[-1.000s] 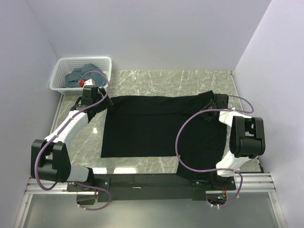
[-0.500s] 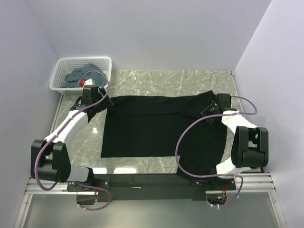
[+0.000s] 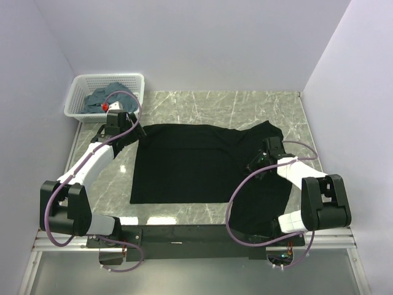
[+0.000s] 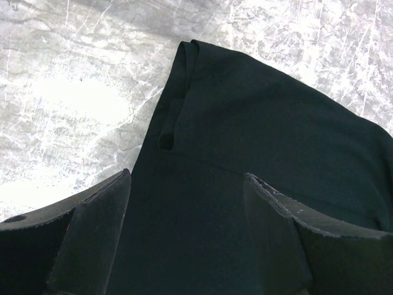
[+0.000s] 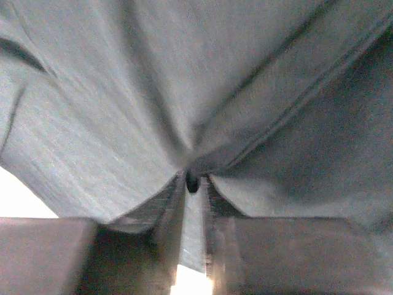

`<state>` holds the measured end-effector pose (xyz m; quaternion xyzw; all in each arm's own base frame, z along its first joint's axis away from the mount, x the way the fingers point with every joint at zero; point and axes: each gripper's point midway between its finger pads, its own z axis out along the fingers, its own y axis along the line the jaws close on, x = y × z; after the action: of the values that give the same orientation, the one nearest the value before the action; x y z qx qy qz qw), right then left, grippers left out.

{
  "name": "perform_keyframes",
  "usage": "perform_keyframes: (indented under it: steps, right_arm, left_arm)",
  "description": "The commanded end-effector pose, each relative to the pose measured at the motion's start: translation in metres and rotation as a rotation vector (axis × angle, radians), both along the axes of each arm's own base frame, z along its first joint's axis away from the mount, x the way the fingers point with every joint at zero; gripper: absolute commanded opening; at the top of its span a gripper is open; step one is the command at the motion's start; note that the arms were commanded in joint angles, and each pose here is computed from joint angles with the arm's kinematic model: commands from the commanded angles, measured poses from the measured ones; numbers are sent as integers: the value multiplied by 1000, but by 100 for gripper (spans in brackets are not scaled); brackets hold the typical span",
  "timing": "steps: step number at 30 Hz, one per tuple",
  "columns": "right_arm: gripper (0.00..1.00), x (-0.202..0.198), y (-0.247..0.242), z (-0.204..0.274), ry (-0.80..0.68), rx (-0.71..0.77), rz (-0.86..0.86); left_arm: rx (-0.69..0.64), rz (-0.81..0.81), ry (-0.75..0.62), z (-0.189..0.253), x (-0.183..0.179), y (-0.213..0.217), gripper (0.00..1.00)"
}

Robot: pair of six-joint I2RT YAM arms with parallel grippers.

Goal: Fold and stack the t-shirts
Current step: Fold the tshirt

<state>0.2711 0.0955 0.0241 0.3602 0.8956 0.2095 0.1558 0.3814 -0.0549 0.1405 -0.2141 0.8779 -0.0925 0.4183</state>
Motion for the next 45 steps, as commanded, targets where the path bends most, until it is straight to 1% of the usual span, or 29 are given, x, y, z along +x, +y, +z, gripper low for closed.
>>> perform_keyframes:
  steps: [1, 4, 6, 8, 9, 10, 12, 13, 14, 16, 18, 19, 21, 23, 24, 25, 26, 27, 29, 30, 32, 33, 35, 36, 38, 39, 41, 44, 45]
  right_arm:
    - [26, -1, 8, 2, -7, 16, 8]
    - [40, 2, 3, 9, -29, -24, 28]
    - [45, 11, -13, 22, -71, -94, 21]
    - [47, 24, -40, 42, -140, -207, -23]
    - [47, 24, -52, 46, -143, -250, -45]
    - [49, 29, -80, 56, -169, -330, -121]
    - [50, 32, -106, 65, -196, -381, -189]
    - [51, 33, -123, 69, -206, -388, -253]
    - [51, 35, -131, 70, -212, -386, -286]
    - [50, 49, -140, 79, -267, -382, -323]
    - [46, 73, -138, 94, -355, -355, -304]
    - [45, 83, -138, 91, -351, -350, -299]
    - [44, 109, -138, 108, -421, -343, -269]
    - [44, 130, -142, 105, -409, -349, -250]
    - [44, 135, -145, 101, -393, -353, -247]
    - [44, 140, -144, 87, -360, -341, -225]
    - [44, 150, -148, 91, -367, -354, -217]
    - [44, 151, -155, 76, -321, -362, -220]
    - [44, 161, -166, 78, -326, -392, -210]
    - [44, 163, -170, 67, -295, -401, -197]
    - [45, 170, -185, 68, -282, -458, -191]
    - [46, 170, -189, 57, -247, -470, -179]
    - [47, 174, -195, 55, -225, -494, -152]
    - [48, 175, -198, 43, -193, -494, -141]
    - [48, 181, -203, 43, -191, -497, -126]
    - [49, 180, -204, 34, -166, -492, -116]
    - [49, 186, -206, 35, -176, -487, -99]
    - [49, 193, -206, 29, -153, -481, -70]
    - [49, 192, -206, 20, -127, -473, -62]
  left_arm:
    - [3, -26, -48, 20, 8, -4, 80]
    - [6, -25, -40, 18, 8, -3, 80]
    - [8, -23, -39, 18, 8, -3, 80]
    - [6, -23, -40, 19, 8, -3, 80]
    - [7, -22, -42, 19, 9, -3, 80]
    - [3, -25, -39, 18, 8, -4, 80]
    - [1, -26, -43, 19, 9, -4, 81]
    - [0, -27, -44, 20, 8, -4, 81]
    - [-1, -28, -44, 20, 9, -5, 81]
    - [-4, -32, -49, 21, 8, -5, 81]
    - [-5, -33, -48, 21, 8, -6, 81]
    - [-4, -34, -50, 22, 8, -6, 81]
    - [2, -31, -49, 22, 7, -4, 81]
    - [8, -26, -52, 23, 7, -3, 81]
    - [15, -21, -56, 24, 7, -1, 81]
    - [20, -17, -58, 25, 7, 0, 81]
    - [24, -15, -55, 24, 7, 1, 81]
    - [28, -12, -56, 24, 6, 2, 81]
    - [30, -10, -54, 23, 7, 2, 81]
    - [31, -11, -51, 22, 7, 2, 81]
    - [34, -9, -44, 20, 8, 3, 81]
    - [36, -9, -36, 17, 9, 2, 81]
    - [45, -4, -32, 16, 10, 4, 81]
    - [46, -3, -29, 15, 10, 5, 81]
    - [53, 0, -25, 14, 10, 6, 81]
    - [53, 1, -30, 15, 10, 6, 81]
    - [57, 2, -27, 14, 10, 7, 81]
    - [56, -1, -23, 13, 10, 6, 81]
    - [56, -2, -20, 12, 10, 6, 81]
